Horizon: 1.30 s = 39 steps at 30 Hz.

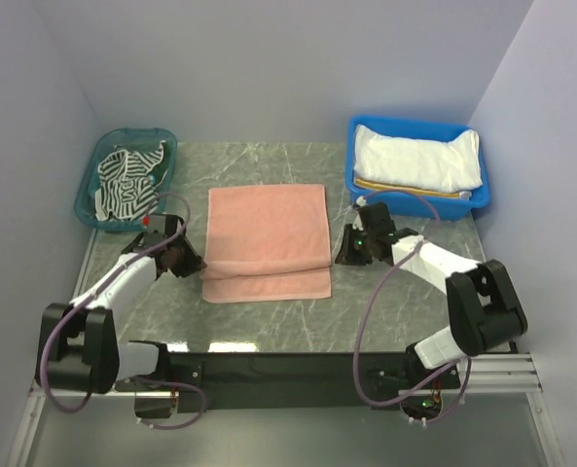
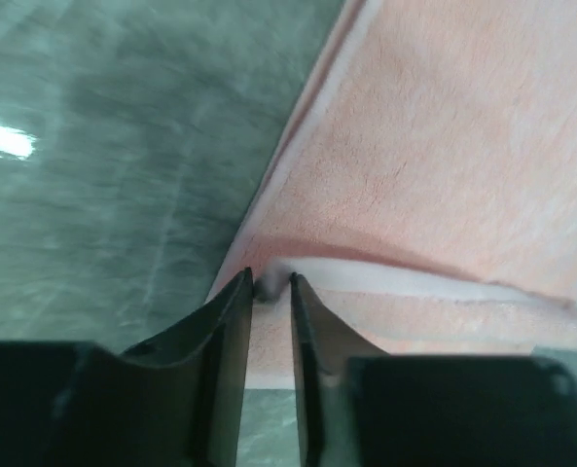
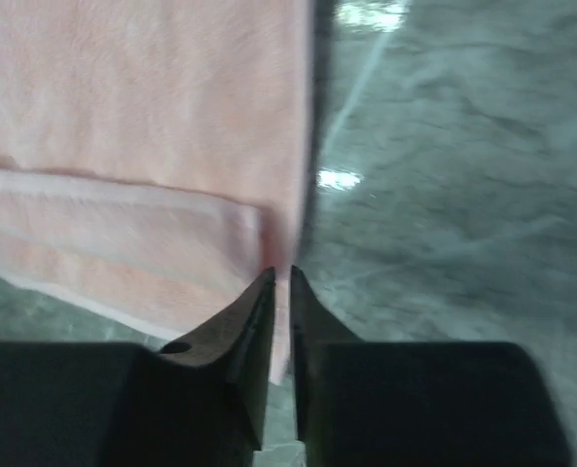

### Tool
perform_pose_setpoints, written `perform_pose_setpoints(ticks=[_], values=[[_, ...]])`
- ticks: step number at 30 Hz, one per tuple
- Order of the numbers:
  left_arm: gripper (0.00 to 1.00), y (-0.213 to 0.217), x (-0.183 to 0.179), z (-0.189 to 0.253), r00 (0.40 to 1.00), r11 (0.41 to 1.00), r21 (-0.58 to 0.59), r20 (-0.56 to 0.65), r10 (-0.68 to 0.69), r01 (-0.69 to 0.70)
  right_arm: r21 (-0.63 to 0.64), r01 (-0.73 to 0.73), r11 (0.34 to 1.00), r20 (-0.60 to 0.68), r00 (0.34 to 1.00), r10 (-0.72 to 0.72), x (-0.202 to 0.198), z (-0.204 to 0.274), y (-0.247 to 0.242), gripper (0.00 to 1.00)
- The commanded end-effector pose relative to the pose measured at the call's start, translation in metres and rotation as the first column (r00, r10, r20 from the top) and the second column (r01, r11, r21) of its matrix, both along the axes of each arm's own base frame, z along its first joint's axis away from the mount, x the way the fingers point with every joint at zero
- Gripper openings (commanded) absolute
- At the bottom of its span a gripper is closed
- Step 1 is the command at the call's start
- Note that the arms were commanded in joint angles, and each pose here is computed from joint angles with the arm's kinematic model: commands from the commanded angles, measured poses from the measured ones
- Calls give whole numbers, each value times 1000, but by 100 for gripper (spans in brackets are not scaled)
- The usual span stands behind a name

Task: Fold and stack the towels
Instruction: Fold the towel

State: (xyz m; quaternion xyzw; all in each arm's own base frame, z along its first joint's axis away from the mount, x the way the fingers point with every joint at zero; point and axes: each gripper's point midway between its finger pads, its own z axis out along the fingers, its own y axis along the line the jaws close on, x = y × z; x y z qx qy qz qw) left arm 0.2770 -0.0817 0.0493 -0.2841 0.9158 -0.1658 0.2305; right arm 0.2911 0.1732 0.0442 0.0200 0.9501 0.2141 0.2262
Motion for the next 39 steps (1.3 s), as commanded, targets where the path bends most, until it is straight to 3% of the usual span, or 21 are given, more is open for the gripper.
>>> perform_pose_setpoints(ticks=[1, 4, 7, 10, 15, 20, 21, 23, 25, 29, 39], values=[[29, 24, 1, 18, 995, 993, 93, 70, 72, -78, -48, 41, 998, 26, 999, -40, -10, 6, -24, 29], [42, 24, -12, 24, 988, 992, 55, 103, 111, -117, 7, -7, 1000, 29, 1000, 7, -33, 10, -12, 41], [67, 19, -26, 30, 978, 990, -13, 157, 141, -140, 43, -51, 998, 34, 998, 49, -58, 9, 0, 42], [83, 17, -34, 36, 968, 989, -50, 204, 148, -141, 62, -70, 996, 95, 993, 64, -64, 17, 6, 42], [87, 11, -21, 63, 964, 995, -43, 246, 102, -94, 6, -92, 996, 272, 958, 87, -30, 64, 17, 47], [88, 4, 4, 74, 979, 998, 52, 203, -32, 22, -74, -310, 948, 366, 876, 315, -10, 98, 76, 65], [89, 8, 11, 85, 975, 994, 99, 215, -60, 40, -117, -354, 928, 380, 848, 371, -8, 98, 85, 74], [91, 13, 21, 96, 970, 988, 148, 225, -87, 54, -155, -437, 886, 388, 798, 462, -1, 98, 110, 79], [99, 32, 27, 103, 966, 967, 254, 247, -82, 17, -141, -503, 852, 369, 772, 517, -2, 93, 127, 80], [99, 52, 32, 129, 927, 935, 352, 363, -95, -42, -184, -601, 778, 348, 700, 623, 4, 71, 158, 80], [99, 81, 19, 146, 864, 897, 385, 503, -8, -216, -246, -707, 663, 281, 602, 747, -8, 24, 187, 80]])
